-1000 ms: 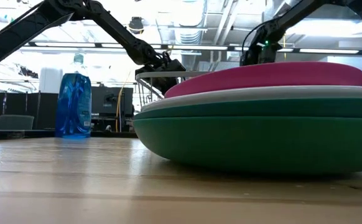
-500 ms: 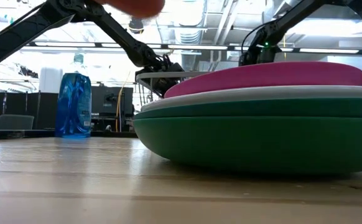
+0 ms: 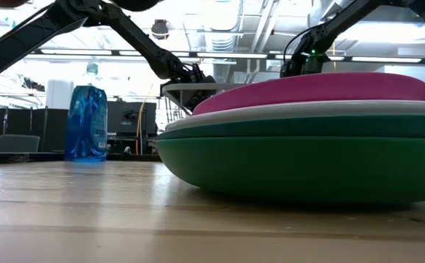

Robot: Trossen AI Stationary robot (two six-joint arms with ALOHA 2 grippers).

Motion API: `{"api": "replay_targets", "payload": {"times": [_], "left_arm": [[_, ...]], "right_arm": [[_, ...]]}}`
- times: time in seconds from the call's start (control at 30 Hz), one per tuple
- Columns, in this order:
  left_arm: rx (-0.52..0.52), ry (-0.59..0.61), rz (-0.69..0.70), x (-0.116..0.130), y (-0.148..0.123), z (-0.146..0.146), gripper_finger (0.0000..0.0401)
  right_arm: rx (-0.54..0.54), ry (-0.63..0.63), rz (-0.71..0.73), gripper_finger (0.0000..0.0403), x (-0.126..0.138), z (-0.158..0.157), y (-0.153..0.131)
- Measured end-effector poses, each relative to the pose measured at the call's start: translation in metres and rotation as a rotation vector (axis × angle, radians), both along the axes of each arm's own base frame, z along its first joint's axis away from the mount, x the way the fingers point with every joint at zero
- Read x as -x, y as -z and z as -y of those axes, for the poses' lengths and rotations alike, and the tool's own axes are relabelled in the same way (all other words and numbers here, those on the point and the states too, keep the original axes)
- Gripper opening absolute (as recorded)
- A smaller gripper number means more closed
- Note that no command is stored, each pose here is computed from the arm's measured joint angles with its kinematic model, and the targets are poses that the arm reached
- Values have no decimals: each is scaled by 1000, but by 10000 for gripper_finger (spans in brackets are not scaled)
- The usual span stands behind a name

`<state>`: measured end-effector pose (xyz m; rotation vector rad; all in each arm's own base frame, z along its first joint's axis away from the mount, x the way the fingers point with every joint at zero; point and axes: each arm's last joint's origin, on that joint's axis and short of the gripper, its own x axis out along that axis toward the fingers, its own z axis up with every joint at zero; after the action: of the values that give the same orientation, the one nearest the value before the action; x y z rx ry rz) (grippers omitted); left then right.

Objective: Sort dishes
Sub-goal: Put the brown plate in the dish rack

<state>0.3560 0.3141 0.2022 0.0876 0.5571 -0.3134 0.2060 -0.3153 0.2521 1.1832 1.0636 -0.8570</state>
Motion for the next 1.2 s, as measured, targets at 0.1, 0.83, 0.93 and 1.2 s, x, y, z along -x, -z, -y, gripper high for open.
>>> {"api": "replay_targets", "payload": {"times": [0.1, 0.83, 0.93, 1.2], "left_arm": [[27, -7, 4, 0, 0, 0, 40], [111, -11, 44, 3, -26, 7, 28], [131, -15, 36, -1, -26, 11, 28], [175, -35, 12, -4, -27, 16, 28]], "right_arm": [[10, 4, 4, 8, -1, 1, 0], [80, 56, 58, 5, -16, 3, -2], [82, 71, 44, 5, -16, 3, -2], [87, 91, 47, 5, -16, 4, -2]]}}
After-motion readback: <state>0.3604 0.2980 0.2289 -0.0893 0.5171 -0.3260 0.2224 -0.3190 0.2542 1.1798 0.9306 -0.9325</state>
